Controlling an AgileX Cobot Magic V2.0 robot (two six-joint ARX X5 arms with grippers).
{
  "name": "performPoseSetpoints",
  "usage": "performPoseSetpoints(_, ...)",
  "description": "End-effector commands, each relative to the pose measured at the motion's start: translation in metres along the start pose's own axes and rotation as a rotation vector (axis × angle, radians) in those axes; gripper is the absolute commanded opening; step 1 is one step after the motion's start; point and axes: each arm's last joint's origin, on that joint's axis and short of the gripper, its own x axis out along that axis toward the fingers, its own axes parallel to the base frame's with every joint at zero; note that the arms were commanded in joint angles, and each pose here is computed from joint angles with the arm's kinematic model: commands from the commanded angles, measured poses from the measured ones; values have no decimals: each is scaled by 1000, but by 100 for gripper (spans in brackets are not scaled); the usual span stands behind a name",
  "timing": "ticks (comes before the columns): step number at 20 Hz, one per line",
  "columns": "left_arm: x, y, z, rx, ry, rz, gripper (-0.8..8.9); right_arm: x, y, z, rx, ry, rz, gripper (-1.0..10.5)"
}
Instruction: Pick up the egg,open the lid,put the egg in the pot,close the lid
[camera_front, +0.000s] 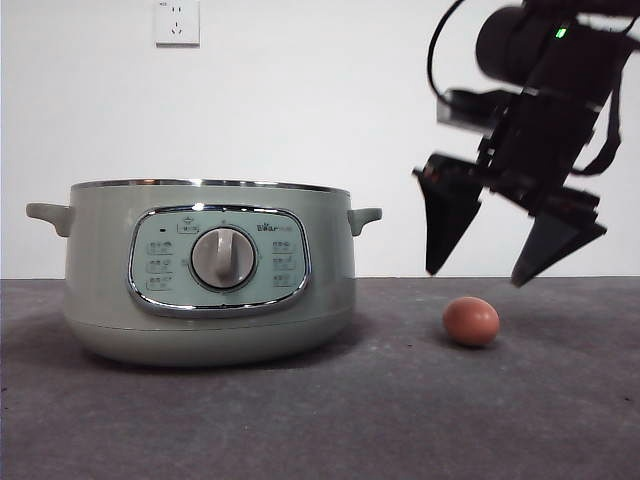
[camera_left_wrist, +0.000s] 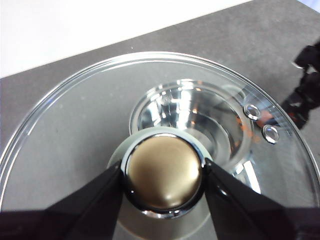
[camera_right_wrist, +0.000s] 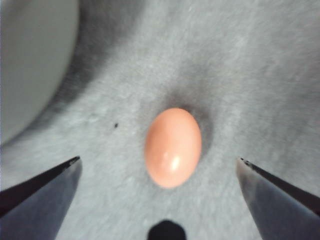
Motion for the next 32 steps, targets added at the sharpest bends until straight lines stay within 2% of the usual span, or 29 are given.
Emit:
performPoseSetpoints(1,-19,-4,-5,6,-50,4,-8,13,0,1,2,16,-31,594)
performPoseSetpoints(4,-37,-8,-16,-15,-64,5,-8,25,-2,0,3,26,-47,593)
performPoseSetpoints(7,-50,-12,-25,-31,-83,6,-8,33,-3,1,2,21,-47,495)
performPoseSetpoints(11,-57,-14,-30,-41,-90,10,-8,45,-3,-1,2,43,-45,493)
performPoseSetpoints(12,-58,-14,-31,-42,-87,9,-8,46,-3,-1,9,39,-49,440)
performPoseSetpoints(14,-58,-15,-32,-44,-78,8,-8,46,-3,0,25,30,-49,254)
performPoseSetpoints(19,-58,-15,-32,-44,-77,8,-8,46,-2,0,25,33,-19,-19)
performPoseSetpoints(25,-58,-15,-32,-40,-78,8,-8,29,0,4,37,-8,-17,-12)
performPoseSetpoints(29,-58,-15,-32,-40,-78,8,-8,-27,8,23,23,-161,-15,-12)
performPoseSetpoints(32,-58,-15,-32,-40,-77,8,-8,-68,30,50,-36,-308,21,-12)
